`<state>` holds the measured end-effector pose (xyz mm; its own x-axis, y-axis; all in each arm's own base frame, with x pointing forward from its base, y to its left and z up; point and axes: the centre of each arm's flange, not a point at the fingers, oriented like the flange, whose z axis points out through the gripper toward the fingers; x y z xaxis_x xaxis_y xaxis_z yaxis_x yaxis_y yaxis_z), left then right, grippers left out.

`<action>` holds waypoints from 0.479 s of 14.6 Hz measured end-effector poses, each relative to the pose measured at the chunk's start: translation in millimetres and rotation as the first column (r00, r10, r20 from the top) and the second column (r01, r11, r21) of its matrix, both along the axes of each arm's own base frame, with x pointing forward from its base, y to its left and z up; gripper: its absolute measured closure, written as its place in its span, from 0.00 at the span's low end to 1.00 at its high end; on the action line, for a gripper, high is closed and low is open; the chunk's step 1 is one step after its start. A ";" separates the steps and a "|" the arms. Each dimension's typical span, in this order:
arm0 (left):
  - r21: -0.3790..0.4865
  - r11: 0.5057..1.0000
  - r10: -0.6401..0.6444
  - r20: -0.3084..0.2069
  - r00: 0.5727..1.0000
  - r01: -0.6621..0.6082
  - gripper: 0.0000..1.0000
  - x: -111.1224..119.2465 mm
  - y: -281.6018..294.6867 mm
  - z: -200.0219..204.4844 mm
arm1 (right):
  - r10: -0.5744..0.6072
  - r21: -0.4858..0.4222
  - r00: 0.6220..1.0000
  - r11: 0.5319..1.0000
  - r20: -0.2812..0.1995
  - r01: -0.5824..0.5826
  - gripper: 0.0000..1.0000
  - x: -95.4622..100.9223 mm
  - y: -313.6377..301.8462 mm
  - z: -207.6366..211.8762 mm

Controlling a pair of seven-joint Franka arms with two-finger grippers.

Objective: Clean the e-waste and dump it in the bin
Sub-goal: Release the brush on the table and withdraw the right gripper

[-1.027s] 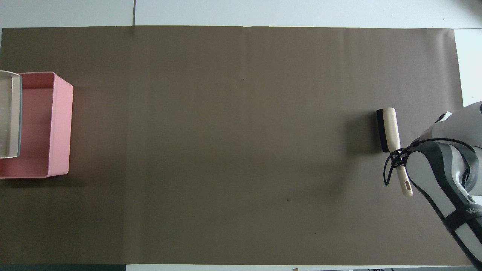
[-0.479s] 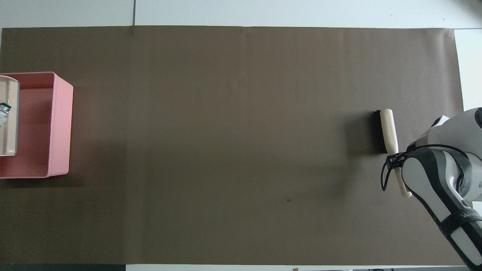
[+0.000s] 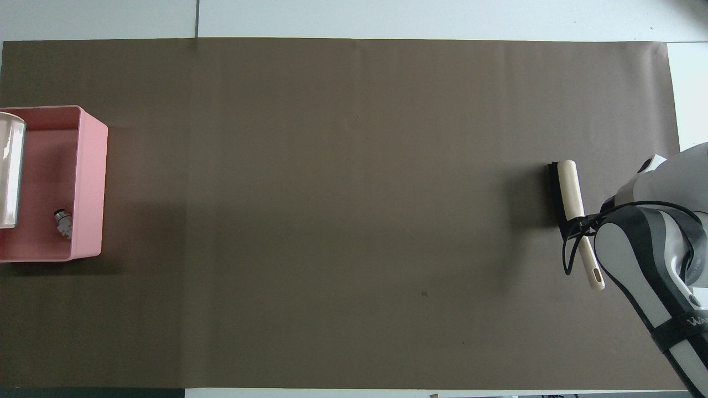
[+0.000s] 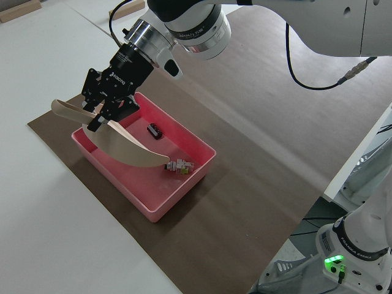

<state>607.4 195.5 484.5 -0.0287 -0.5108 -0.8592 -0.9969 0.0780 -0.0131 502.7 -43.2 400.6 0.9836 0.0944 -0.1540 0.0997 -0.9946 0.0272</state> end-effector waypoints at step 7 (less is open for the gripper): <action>0.262 0.963 -0.064 0.008 0.998 0.060 0.67 -3.7 -36.0 3.8 | -0.045 -0.017 0.980 0.999 0.196 0.050 0.00 34.7 28.8 150.5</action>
<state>603.8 159.4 488.4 -0.0379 -0.2664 -0.9631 -0.9898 0.1427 -0.0005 537.4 -14.3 551.1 0.9982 0.0454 0.0403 0.0428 -0.9971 0.0636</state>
